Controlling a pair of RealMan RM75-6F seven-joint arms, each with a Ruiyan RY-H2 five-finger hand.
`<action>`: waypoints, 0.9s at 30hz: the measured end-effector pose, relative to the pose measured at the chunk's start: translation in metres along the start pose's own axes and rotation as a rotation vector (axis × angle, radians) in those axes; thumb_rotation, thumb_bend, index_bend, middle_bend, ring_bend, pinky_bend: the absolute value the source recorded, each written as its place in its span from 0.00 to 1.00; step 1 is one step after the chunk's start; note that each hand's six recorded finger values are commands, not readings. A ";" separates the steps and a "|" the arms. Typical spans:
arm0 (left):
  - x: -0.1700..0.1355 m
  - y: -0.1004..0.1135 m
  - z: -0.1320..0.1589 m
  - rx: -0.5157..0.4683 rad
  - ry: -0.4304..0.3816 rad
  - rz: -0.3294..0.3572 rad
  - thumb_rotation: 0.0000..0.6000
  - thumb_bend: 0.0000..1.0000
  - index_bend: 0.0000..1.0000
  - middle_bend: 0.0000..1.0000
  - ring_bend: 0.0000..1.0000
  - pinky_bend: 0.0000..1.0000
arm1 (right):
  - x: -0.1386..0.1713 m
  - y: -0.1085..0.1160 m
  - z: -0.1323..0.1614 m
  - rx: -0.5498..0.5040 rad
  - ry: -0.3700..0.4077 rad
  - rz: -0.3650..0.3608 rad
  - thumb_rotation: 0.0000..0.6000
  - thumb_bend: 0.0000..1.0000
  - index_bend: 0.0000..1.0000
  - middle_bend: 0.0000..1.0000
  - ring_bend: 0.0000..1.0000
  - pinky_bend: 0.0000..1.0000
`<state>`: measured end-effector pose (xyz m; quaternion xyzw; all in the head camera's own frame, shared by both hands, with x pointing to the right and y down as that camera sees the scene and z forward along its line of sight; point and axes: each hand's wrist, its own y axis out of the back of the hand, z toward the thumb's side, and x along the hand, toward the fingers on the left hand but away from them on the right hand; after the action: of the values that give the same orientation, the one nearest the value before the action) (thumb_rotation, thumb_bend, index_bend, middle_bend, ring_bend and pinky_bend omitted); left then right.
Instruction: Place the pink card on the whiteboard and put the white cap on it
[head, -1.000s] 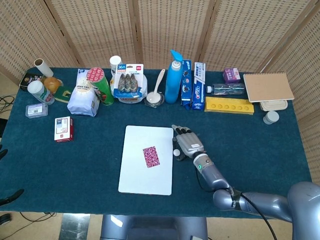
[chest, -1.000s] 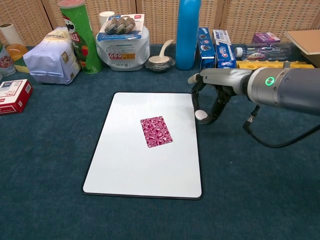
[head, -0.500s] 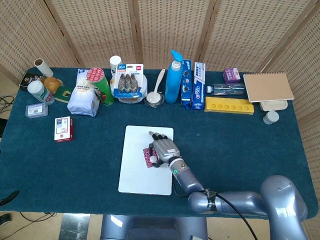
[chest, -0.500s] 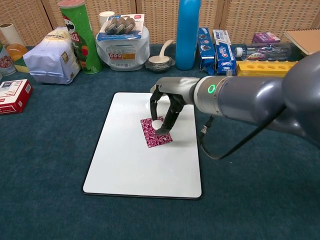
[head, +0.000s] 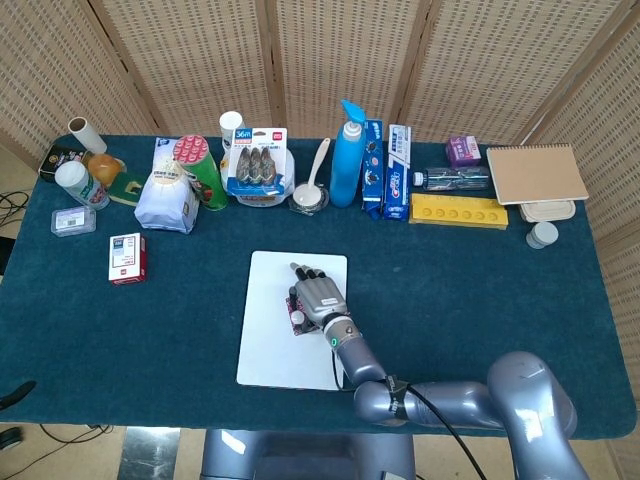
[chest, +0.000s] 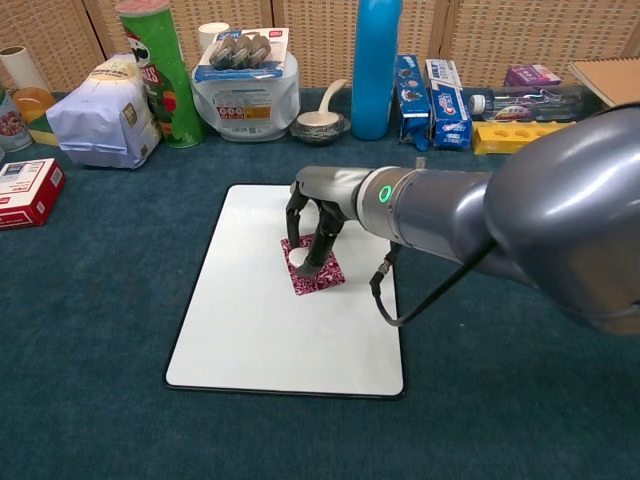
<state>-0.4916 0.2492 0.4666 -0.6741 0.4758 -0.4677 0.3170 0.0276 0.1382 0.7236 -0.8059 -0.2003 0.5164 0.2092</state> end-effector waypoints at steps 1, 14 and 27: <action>0.000 0.000 0.000 -0.001 0.000 0.000 1.00 0.04 0.00 0.00 0.00 0.05 | -0.001 -0.001 0.000 0.001 -0.001 0.001 1.00 0.33 0.53 0.01 0.00 0.09; 0.000 0.002 -0.003 -0.004 0.001 0.001 1.00 0.04 0.00 0.00 0.00 0.05 | 0.004 0.000 0.002 -0.005 0.018 0.020 1.00 0.33 0.16 0.00 0.00 0.09; 0.000 -0.003 0.001 0.024 0.003 -0.004 1.00 0.04 0.00 0.00 0.00 0.05 | 0.058 0.066 -0.035 0.011 0.067 -0.079 1.00 0.33 0.16 0.00 0.00 0.09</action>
<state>-0.4895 0.2501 0.4690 -0.6706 0.4693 -0.4747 0.3234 0.0895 0.1096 0.6575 -0.8130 -0.2219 0.4815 0.2407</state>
